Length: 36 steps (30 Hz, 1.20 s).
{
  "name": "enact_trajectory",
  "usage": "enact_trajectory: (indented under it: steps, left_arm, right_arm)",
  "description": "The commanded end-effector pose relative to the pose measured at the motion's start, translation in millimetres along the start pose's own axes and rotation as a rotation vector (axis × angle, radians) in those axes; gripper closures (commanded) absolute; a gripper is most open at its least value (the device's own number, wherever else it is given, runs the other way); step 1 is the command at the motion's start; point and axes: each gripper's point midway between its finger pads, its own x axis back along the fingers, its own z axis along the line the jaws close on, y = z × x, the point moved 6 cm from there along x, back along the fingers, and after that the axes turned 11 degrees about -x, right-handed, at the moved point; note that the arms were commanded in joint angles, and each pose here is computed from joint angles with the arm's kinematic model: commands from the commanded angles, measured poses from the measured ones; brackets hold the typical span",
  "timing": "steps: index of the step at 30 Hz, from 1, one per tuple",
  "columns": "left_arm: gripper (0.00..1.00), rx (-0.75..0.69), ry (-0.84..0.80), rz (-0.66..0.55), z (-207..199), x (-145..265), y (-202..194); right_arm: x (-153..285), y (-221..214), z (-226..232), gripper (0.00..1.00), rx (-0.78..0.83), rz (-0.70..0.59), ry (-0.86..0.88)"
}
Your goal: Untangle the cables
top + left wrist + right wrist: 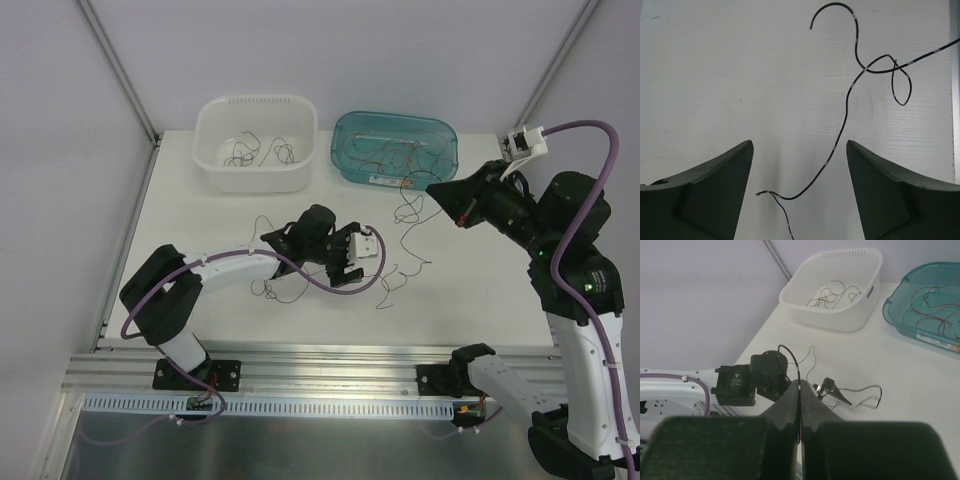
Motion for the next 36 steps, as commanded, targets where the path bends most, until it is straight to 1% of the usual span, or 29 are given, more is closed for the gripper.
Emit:
enact_trajectory:
  steps: [1,3,4,5,8,11,12,13,14,15,16,17,18,19,20,22,23,26,29,34,36]
  left_arm:
    - [0.26,-0.068,-0.056,-0.088,-1,-5,17]
    - [0.43,-0.054,-0.08,-0.086,-7,-5,15]
    - [0.63,-0.048,-0.087,-0.078,-10,-4,11]
    - [0.74,-0.039,-0.084,-0.064,-11,-4,8]
    - [1.0,-0.021,-0.068,-0.03,-14,-2,0]
    - [1.0,0.042,0.007,0.053,-11,4,-16]
    - [1.0,0.083,0.078,0.108,-1,10,-29]
    - [1.0,0.13,0.102,0.135,1,14,-40]
    - [1.0,0.225,0.135,0.144,4,21,-46]
    - [1.0,0.323,0.201,0.165,19,37,-64]
    - [1.0,0.4,0.237,0.174,21,47,-75]
    - [1.0,0.528,0.293,0.18,25,57,-84]
    - [1.0,0.589,0.34,0.193,29,66,-92]
    - [1.0,0.662,0.413,0.246,33,81,-111]
    - [1.0,0.713,0.455,0.255,34,88,-113]
    - [1.0,0.777,0.524,0.343,33,102,-129]
    - [1.0,0.844,0.544,0.356,32,103,-132]
    - [1.0,0.94,0.563,0.417,27,106,-144]
    - [1.0,0.994,0.571,0.441,23,106,-149]
    - [1.0,1.039,0.558,0.448,22,108,-151]
    - [1.0,1.061,0.576,0.482,20,111,-156]
  right_arm:
    - [9,11,15,0.99,0.027,-0.053,0.057]
    - [8,10,12,0.99,0.028,-0.05,0.043]
    - [8,9,11,0.99,0.027,-0.046,0.039]
    - [7,8,11,0.99,0.026,-0.043,0.039]
    - [6,9,9,0.99,0.039,-0.044,0.03]
    - [10,11,2,0.99,0.069,-0.062,-0.028]
    - [12,10,1,0.99,0.073,-0.059,-0.048]
    - [15,12,-1,0.99,0.083,-0.072,-0.071]
    - [16,12,-2,0.99,0.093,-0.075,-0.083]
    - [18,12,-4,0.99,0.105,-0.074,-0.102]
    - [22,14,-5,0.99,0.114,-0.09,-0.123]
    - [22,14,-7,0.99,0.119,-0.092,-0.134]
    - [24,14,-7,0.99,0.121,-0.093,-0.145]
    - [24,14,-8,0.99,0.12,-0.097,-0.153]
    - [24,14,-9,0.99,0.121,-0.096,-0.155]
    - [24,15,-8,0.99,0.123,-0.099,-0.149]
    - [24,16,-7,0.99,0.125,-0.105,-0.147]
    - [25,20,-3,0.99,0.131,-0.115,-0.13]
    - [33,29,5,0.99,0.145,-0.161,-0.122]
    - [38,34,13,0.99,0.151,-0.169,-0.103]
    - [47,38,14,0.99,0.204,-0.193,-0.127]
